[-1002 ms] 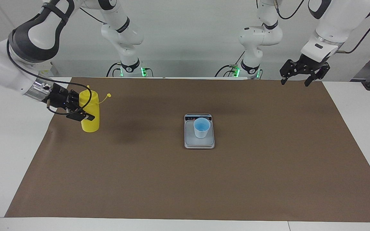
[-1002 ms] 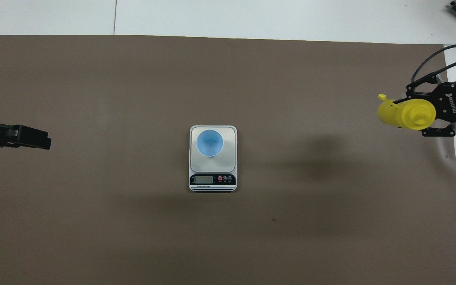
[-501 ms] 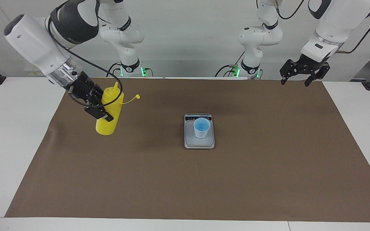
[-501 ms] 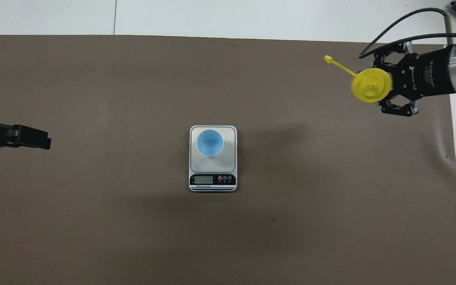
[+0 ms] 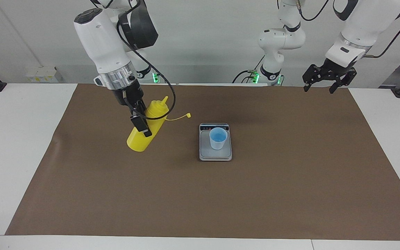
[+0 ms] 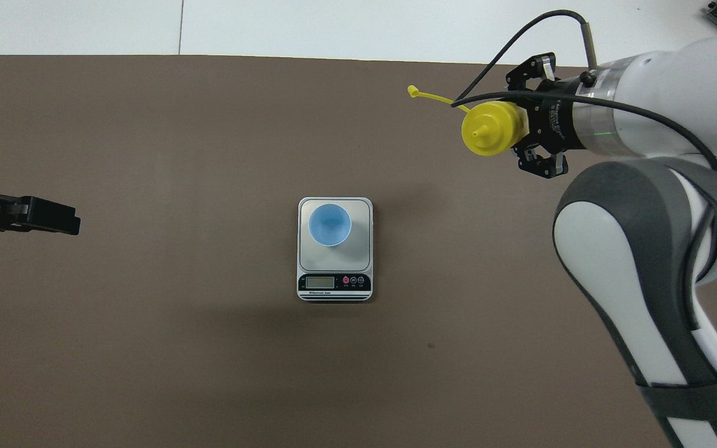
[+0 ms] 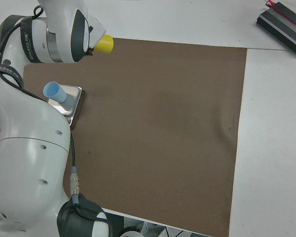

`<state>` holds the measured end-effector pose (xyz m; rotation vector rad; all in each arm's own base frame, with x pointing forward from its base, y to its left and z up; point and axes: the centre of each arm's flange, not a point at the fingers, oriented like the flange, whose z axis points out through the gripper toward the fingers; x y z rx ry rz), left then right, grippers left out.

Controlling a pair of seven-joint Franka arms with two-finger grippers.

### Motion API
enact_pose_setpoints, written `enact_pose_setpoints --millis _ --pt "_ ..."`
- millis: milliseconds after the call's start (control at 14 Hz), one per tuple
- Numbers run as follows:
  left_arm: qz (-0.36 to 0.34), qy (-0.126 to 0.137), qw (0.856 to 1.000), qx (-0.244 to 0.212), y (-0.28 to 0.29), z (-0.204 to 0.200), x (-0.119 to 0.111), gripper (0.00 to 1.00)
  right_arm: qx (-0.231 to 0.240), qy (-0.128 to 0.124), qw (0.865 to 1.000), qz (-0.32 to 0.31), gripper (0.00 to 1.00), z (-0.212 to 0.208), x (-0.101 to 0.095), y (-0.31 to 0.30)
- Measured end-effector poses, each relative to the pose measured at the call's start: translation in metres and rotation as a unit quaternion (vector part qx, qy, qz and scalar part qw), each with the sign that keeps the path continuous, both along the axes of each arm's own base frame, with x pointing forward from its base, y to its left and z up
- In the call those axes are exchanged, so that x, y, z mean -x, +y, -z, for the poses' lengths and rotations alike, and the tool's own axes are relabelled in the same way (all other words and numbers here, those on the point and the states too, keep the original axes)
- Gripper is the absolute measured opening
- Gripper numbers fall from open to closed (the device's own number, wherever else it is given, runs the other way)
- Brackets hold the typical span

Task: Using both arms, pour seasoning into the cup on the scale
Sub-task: 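Tilt the bottle nozzle down over the blue cup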

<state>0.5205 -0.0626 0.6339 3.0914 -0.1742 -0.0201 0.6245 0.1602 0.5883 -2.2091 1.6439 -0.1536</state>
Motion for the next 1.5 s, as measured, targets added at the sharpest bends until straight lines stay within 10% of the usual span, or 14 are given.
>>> enact_pose_setpoints --millis 1503 --pt "0.0 0.0 1.0 0.0 0.0 0.0 0.0 1.0 0.026 -0.23 0.961 -0.154 0.55 0.159 0.058 0.167"
